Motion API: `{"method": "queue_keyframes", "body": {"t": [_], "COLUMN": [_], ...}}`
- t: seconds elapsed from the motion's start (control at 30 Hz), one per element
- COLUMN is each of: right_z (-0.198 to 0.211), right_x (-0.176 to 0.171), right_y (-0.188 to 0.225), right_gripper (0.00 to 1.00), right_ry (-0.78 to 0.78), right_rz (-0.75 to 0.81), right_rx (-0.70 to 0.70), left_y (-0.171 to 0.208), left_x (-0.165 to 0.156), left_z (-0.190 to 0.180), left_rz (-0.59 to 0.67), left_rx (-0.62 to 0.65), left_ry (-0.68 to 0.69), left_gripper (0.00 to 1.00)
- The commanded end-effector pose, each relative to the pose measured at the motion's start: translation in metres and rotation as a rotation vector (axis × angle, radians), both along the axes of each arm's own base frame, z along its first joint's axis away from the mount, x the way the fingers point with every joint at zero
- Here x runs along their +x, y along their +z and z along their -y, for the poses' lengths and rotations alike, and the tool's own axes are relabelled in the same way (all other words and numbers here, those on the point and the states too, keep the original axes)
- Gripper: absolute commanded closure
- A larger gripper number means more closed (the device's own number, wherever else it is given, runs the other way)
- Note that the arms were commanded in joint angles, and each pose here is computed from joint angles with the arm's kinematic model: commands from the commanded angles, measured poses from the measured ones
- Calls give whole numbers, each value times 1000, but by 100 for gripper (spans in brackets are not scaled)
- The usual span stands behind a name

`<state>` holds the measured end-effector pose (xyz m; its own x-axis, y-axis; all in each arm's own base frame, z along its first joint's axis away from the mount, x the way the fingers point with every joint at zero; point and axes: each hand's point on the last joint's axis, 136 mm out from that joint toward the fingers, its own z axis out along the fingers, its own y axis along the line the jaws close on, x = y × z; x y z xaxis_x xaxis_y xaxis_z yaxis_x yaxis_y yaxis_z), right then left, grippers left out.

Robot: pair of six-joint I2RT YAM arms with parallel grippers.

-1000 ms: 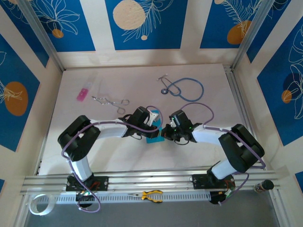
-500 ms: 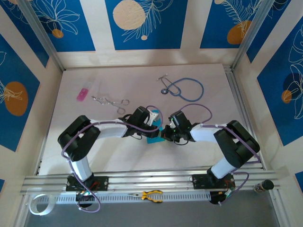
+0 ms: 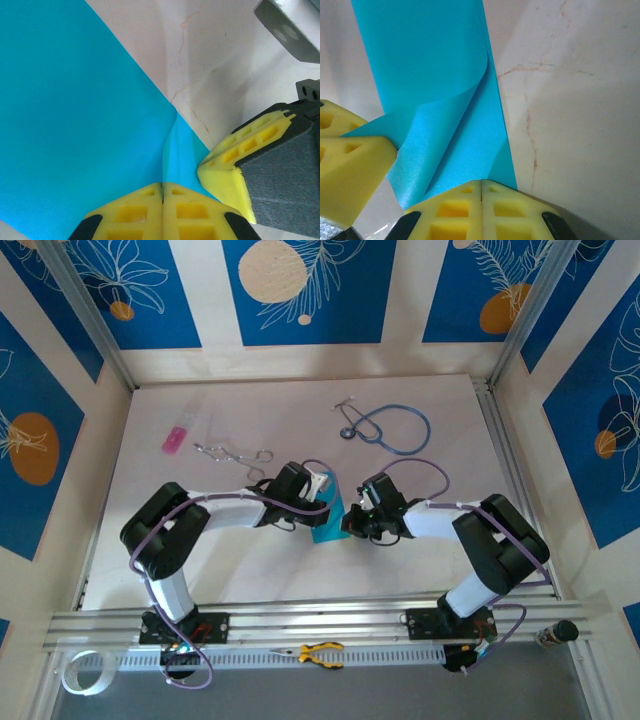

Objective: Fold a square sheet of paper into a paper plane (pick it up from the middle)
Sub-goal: Fold the triangle a second time at the center of the table.

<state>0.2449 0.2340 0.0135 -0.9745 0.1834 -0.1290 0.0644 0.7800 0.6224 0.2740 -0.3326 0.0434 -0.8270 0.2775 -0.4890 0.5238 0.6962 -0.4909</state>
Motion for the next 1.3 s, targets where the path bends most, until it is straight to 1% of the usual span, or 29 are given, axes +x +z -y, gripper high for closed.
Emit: {"method": "queue_keyframes", "body": {"t": [0.0,0.27,0.67,0.87,1.0,1.27], "right_z": [24,25,22,22,22,21], "right_x": [-24,-23,-20,-21,-21,-20], "right_y": [-29,-28,-24,-25,-26,-26], "right_gripper": [100,100,100,100,100,100], "right_ry": [-5,-6,1,1,2,-2], "right_rz": [-114,-114,-112,-116,-118,-119], "right_rx": [-117,-122,-114,-115,-115,-115], "left_y": [-9,-16,-19,-19,-19,-21], "left_x": [5,11,17,18,18,18], "left_z": [-13,-20,-26,-28,-25,-30], "left_rz": [18,38,65,72,68,64], "left_rx": [60,107,139,144,121,135], "left_ry": [2,10,26,30,35,54], "left_gripper": [99,98,97,97,98,98]}}
